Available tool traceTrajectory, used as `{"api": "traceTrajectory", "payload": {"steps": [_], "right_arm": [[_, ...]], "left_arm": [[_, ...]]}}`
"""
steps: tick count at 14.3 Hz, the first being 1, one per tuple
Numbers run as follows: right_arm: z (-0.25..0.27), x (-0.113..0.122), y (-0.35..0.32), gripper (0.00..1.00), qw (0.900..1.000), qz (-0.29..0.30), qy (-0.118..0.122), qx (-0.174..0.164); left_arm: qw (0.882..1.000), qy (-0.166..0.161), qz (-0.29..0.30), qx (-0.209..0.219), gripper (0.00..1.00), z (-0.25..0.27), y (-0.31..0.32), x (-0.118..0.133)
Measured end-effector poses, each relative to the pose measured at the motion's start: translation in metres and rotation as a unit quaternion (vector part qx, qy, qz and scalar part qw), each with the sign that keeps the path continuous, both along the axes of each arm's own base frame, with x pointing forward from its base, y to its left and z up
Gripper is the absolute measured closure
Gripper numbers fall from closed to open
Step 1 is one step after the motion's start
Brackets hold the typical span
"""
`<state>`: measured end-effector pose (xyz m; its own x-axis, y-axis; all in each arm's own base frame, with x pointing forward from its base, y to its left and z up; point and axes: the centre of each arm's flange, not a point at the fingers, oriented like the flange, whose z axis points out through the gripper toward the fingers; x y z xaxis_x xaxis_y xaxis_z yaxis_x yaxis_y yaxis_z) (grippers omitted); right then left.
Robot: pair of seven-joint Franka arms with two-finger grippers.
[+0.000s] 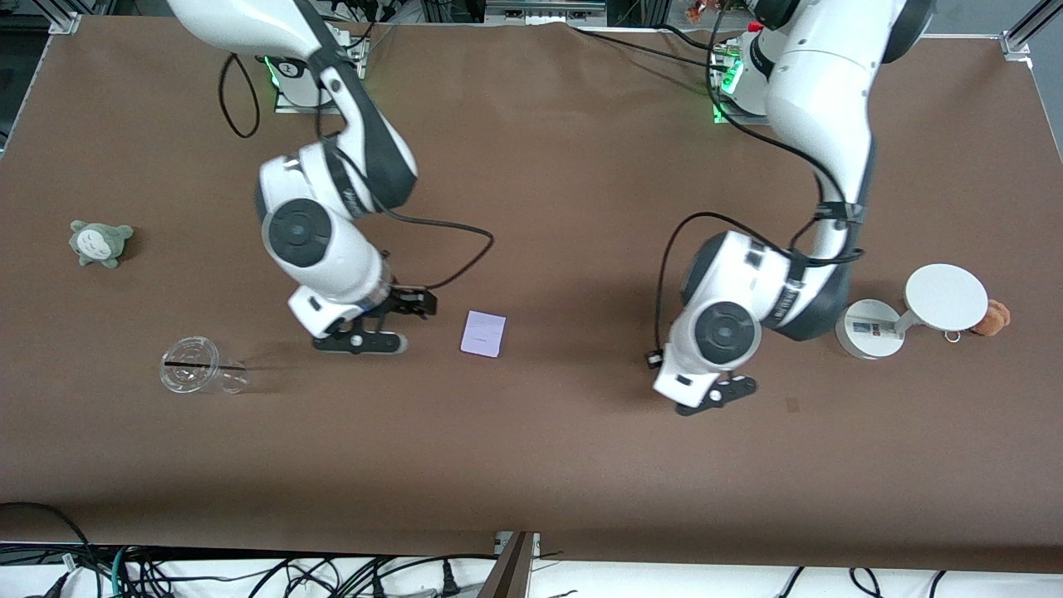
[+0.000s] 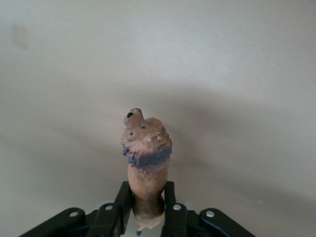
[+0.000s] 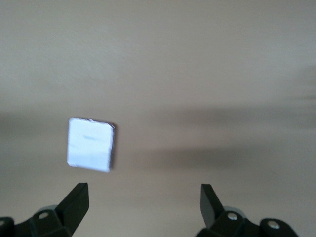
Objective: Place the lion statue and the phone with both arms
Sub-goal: 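Lift the lion with the left gripper while the right gripper grasps the phone, then place the lion with the left gripper while the right gripper moves the phone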
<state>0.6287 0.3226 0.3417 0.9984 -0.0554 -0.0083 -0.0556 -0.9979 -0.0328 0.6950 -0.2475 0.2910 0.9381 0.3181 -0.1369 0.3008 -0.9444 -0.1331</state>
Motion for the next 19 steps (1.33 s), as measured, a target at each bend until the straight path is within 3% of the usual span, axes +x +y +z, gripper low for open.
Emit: {"api": "traceTrajectory", "payload": {"steps": [3, 6, 13, 19], "right_arm": [[-0.048, -0.006, 0.039, 0.0, 0.999, -0.031, -0.024, 0.007], [-0.087, -0.014, 0.062, 0.0, 0.998, -0.054, -0.034, 0.011], [-0.142, -0.041, 0.103, 0.0, 0.998, -0.047, -0.039, 0.009], [-0.164, -0.042, 0.103, 0.0, 0.998, -0.045, -0.044, 0.007]], "left_arm": [[0.999, 0.002, -0.034, -0.015, 0.7, 0.023, 0.063, 0.005], [0.997, -0.002, -0.068, -0.028, 0.7, 0.03, 0.113, -0.009], [0.992, -0.039, -0.115, -0.044, 0.7, -0.05, 0.168, -0.057], [0.985, -0.07, -0.157, -0.022, 0.7, -0.078, 0.22, -0.074]]}}
